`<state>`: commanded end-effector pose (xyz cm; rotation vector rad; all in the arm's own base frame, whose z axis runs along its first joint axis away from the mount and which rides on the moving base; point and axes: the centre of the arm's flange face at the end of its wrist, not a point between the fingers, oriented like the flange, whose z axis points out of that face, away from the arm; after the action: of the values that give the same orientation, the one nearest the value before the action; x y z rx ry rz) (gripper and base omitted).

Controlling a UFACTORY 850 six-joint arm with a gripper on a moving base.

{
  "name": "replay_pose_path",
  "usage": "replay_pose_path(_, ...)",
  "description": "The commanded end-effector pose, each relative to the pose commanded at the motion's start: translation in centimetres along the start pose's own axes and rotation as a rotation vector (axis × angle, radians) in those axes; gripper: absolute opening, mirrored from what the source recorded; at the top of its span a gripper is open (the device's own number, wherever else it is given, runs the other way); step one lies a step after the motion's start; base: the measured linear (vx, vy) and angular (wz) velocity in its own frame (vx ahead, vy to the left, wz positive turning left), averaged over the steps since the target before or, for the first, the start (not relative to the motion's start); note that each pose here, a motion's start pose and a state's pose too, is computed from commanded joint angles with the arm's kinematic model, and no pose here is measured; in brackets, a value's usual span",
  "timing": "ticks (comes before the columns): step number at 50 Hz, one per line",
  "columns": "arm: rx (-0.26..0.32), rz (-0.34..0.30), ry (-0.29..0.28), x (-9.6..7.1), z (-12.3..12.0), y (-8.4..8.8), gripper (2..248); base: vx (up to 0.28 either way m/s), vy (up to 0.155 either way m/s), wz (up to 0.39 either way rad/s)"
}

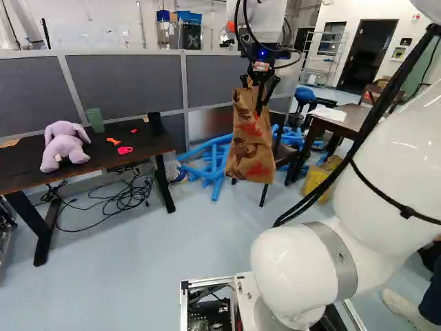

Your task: Pick up the bag on the ground and place it on the table

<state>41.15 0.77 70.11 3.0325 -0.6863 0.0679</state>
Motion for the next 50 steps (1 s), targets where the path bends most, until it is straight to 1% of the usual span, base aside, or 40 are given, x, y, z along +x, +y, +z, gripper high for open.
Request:
replay_pose_path(19,0.014,0.005,0.016,0.9,-2.7,-0.3,22,0.0,0.0,0.0)
replay_pose_path(29,0.016,0.006,0.02,1.2,-2.9,-0.4,22,0.0,0.0,0.0)
replay_pose_path(43,0.016,0.006,0.02,1.2,-2.9,-0.4,22,-0.004,0.0,0.002)
replay_pose_path(50,0.016,0.006,0.02,1.2,-2.9,-0.4,22,-0.048,0.034,0.19)
